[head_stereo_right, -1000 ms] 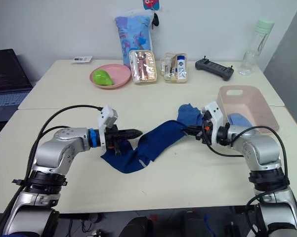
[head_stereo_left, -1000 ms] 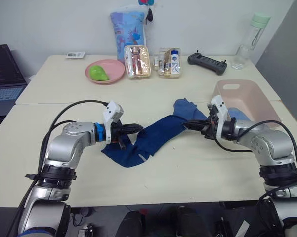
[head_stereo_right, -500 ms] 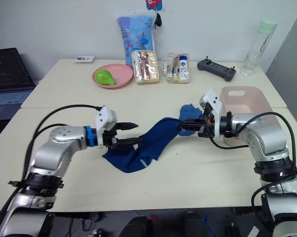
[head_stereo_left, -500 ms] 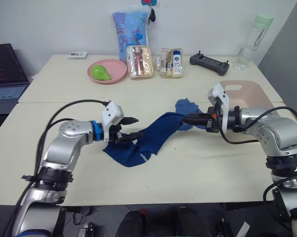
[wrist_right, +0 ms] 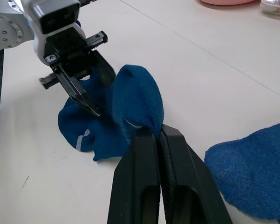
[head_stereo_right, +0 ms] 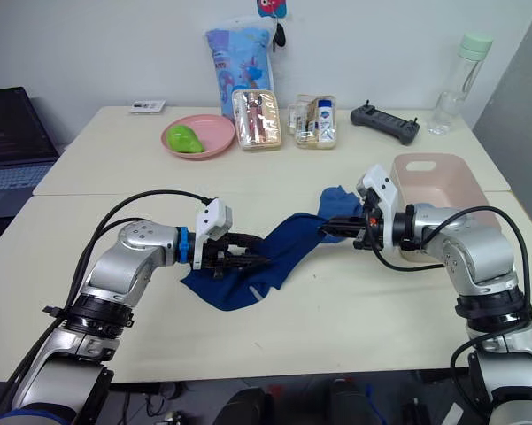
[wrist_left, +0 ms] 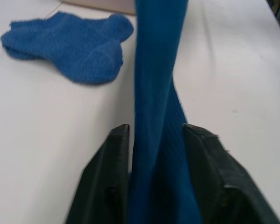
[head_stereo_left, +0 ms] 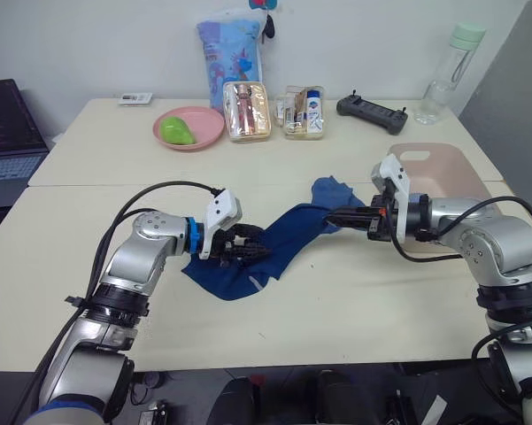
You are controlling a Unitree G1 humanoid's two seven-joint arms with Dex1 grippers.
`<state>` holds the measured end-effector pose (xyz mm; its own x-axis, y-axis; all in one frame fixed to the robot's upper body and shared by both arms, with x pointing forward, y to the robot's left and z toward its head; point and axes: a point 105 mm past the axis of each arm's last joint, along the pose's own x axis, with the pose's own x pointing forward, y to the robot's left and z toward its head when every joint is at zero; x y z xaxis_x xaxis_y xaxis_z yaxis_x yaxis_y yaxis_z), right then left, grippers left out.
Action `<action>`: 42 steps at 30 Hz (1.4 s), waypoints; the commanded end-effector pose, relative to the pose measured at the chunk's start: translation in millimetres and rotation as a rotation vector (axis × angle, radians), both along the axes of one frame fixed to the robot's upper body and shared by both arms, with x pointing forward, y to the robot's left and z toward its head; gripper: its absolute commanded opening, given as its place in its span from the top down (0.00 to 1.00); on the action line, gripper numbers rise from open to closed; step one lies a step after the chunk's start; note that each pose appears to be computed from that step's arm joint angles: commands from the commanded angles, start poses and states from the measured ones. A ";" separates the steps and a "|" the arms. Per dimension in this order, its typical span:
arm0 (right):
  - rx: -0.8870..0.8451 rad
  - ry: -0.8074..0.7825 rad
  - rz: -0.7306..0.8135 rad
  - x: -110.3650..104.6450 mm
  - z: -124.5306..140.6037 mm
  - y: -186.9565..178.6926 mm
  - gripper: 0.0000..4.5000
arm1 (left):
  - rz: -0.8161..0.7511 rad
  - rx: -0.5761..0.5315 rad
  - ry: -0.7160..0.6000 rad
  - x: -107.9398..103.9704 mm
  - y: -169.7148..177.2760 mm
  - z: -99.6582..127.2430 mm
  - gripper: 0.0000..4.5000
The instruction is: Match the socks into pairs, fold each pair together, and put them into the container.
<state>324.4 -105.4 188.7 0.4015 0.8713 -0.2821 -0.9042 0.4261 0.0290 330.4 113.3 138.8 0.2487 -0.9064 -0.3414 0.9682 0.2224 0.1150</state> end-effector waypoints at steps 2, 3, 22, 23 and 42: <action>0.026 -0.058 0.013 2.8 15.4 2.7 1.00 | 0.007 0.005 -0.028 -3.1 4.7 8.1 0.96; 0.028 -0.061 0.016 3.8 16.5 3.9 1.00 | 0.009 0.005 -0.026 -4.3 5.0 7.7 0.99; -0.067 -0.162 0.249 16.2 -2.7 97.4 1.00 | 0.187 -0.610 0.430 -55.4 -56.1 19.6 0.99; -0.078 -0.157 0.261 14.7 -8.0 99.7 1.00 | 0.203 -0.591 0.430 -56.9 -56.7 13.2 0.99; 0.000 -0.003 0.232 -13.0 -14.7 58.1 0.23 | 0.262 -0.246 0.295 -104.3 19.9 -4.1 0.05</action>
